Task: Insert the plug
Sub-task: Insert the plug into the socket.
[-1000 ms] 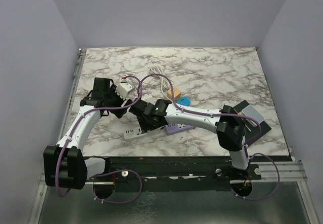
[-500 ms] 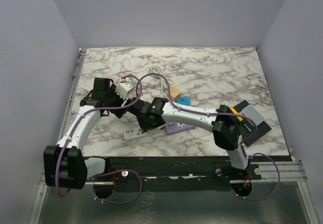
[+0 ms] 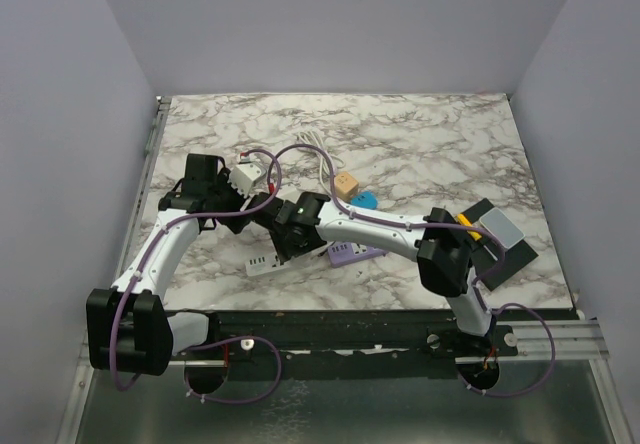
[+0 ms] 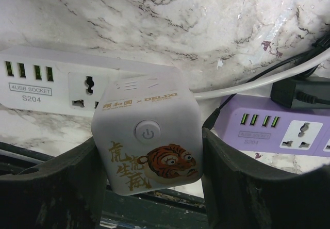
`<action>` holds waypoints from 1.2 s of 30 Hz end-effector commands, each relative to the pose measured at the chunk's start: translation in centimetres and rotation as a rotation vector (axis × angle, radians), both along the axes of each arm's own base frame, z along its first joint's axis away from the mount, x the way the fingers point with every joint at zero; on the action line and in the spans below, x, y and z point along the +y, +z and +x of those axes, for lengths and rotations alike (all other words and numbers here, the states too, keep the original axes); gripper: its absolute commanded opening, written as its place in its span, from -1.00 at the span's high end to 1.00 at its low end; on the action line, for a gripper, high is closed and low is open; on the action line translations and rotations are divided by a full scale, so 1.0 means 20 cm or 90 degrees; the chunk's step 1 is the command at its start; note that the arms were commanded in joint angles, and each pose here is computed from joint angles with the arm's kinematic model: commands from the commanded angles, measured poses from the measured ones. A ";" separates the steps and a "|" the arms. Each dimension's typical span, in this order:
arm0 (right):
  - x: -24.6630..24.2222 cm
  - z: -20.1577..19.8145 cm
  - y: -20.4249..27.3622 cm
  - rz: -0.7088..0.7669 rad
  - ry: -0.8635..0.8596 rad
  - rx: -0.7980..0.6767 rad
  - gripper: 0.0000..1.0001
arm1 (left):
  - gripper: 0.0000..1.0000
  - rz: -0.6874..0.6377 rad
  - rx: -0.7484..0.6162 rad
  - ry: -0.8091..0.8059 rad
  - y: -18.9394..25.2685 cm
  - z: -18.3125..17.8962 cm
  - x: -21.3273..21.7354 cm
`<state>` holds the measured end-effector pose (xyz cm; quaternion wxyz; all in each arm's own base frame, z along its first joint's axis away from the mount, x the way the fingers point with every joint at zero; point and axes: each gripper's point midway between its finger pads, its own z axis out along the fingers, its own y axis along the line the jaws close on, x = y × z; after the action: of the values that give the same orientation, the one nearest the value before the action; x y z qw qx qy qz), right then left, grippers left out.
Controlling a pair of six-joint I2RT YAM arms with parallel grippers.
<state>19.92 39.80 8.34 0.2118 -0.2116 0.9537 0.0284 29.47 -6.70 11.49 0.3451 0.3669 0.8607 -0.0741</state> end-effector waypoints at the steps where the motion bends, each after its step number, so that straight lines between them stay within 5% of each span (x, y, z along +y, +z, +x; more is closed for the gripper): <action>1: -0.06 -0.06 -0.17 -0.071 -0.024 0.046 0.99 | -0.45 0.006 -0.017 -0.001 0.02 0.00 0.01; 36: -0.16 -0.09 -0.13 -0.130 -0.111 0.032 0.99 | -0.43 0.033 -0.029 -0.047 0.00 -0.11 0.03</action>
<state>19.15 39.30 8.24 0.1971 -0.1325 0.9714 -0.0060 27.90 -6.15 12.20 0.3654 0.4065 0.8360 -0.0498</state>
